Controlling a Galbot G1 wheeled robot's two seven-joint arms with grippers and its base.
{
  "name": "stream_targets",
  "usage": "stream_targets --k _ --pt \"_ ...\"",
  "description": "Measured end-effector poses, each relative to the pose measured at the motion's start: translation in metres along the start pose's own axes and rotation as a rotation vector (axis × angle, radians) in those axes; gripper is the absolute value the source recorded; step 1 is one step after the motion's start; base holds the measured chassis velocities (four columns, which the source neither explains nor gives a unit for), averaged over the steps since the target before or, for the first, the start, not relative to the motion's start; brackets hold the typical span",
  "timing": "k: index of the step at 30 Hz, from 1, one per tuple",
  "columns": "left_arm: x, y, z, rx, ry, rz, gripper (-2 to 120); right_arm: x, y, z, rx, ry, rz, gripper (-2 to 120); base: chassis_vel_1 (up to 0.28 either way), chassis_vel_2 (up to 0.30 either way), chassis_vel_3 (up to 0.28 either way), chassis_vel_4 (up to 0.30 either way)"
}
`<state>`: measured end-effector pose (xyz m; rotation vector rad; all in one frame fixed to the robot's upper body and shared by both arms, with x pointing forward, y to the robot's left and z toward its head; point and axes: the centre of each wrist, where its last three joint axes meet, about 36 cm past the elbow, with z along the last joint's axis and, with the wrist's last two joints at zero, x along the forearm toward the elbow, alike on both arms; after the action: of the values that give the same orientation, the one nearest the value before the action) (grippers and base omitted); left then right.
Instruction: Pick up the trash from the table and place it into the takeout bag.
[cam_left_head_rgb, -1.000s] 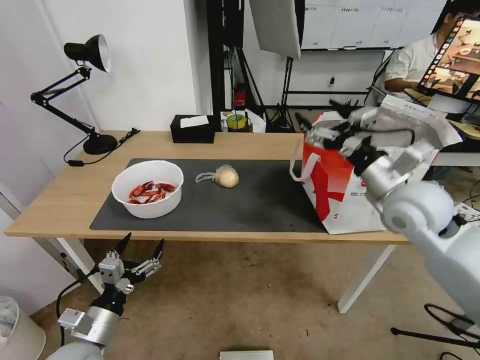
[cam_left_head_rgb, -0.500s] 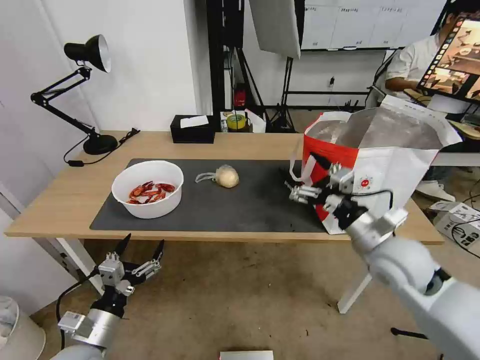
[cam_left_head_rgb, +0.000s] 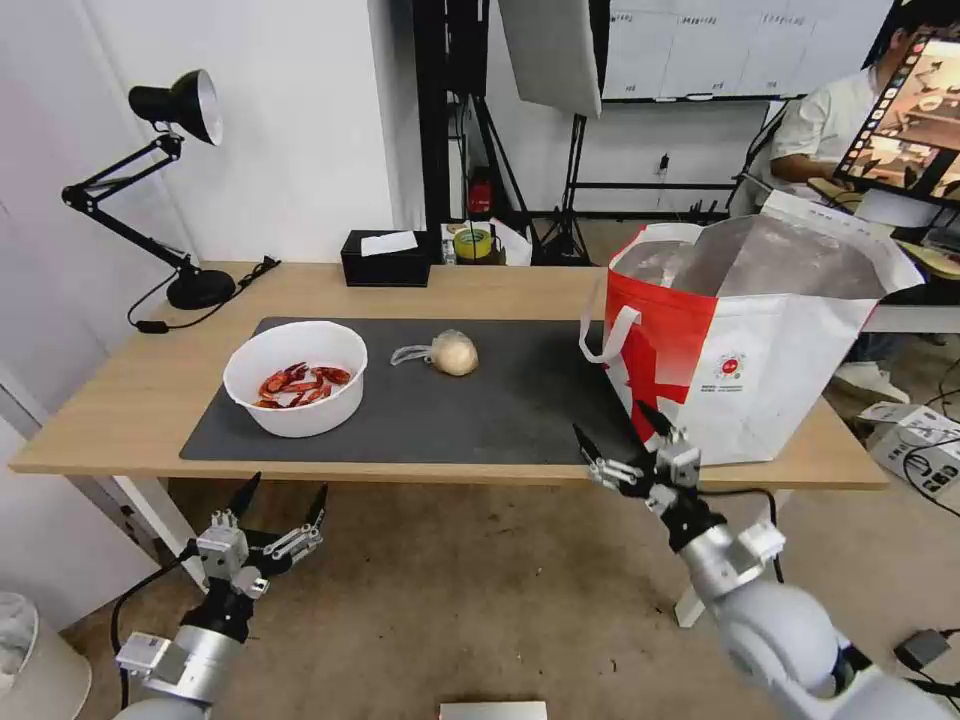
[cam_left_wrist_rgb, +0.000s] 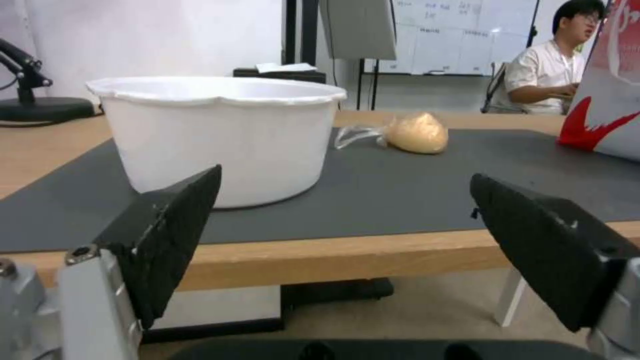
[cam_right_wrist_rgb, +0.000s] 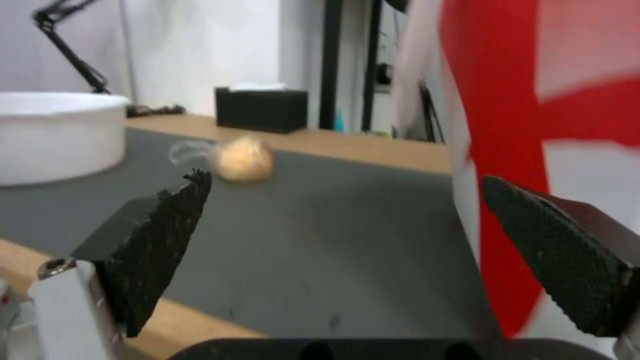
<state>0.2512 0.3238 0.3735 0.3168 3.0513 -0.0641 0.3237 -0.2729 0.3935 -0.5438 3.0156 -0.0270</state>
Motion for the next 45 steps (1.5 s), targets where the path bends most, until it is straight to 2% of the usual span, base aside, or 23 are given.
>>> stream_targets --k 13,31,45 --pt "0.003 -0.002 0.004 0.001 0.005 -0.007 100 0.020 0.008 0.014 0.013 0.055 0.089 100 0.000 0.000 0.000 0.000" --pt "0.004 -0.002 0.008 0.002 0.006 -0.010 100 0.025 0.013 0.016 0.000 0.084 0.085 100 0.000 0.000 0.000 0.000" --pt "0.004 -0.002 0.007 0.000 0.001 -0.010 100 0.021 0.012 0.011 0.001 0.067 0.069 100 0.000 0.000 0.000 0.000"
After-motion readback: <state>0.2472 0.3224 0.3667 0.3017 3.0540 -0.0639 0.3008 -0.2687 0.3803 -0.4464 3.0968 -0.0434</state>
